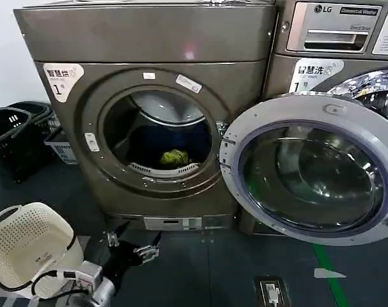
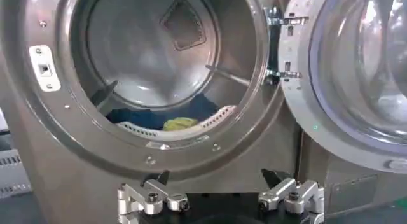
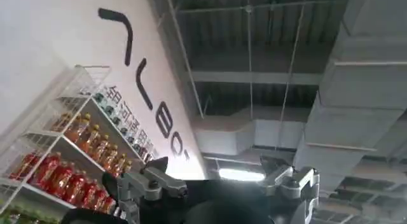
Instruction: Grasp the clothes from the dryer.
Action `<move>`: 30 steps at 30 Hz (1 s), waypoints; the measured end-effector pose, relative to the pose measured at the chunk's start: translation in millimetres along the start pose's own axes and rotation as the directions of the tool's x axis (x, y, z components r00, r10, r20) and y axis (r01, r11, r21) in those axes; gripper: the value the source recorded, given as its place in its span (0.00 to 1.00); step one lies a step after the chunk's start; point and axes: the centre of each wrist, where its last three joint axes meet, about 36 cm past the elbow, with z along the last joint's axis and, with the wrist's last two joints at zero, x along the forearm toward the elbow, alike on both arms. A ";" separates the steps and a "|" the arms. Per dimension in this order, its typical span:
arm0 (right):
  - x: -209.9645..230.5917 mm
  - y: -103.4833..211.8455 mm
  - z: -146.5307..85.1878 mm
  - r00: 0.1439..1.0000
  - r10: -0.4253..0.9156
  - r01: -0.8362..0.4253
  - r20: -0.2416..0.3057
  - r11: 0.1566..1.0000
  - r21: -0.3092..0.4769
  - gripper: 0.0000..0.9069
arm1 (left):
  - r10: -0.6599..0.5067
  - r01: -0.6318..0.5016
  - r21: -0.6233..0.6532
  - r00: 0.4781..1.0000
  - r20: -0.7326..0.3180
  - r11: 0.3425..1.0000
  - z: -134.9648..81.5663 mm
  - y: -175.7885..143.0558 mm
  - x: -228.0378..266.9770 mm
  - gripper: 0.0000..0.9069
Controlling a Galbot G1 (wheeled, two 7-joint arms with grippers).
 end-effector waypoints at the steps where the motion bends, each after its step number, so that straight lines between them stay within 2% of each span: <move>1: 0.0 -0.1 0.0 1.000 0.000 0.000 0.000 1.000 0.000 1.00 | -0.004 0.004 0.000 1.000 0.003 1.000 -0.9 -0.1 0.4 1.00; 18: 0.9 -0.3 0.3 1.000 -0.009 0.009 0.001 1.000 0.003 1.00 | -0.012 0.012 -0.010 0.999 0.029 1.000 -10.7 1.5 3.9 1.00; 30: 3.1 1.0 0.4 1.000 -0.016 0.016 0.000 1.000 0.004 1.00 | 0.005 -0.004 -0.018 1.000 0.022 1.000 -8.2 4.0 -3.5 1.00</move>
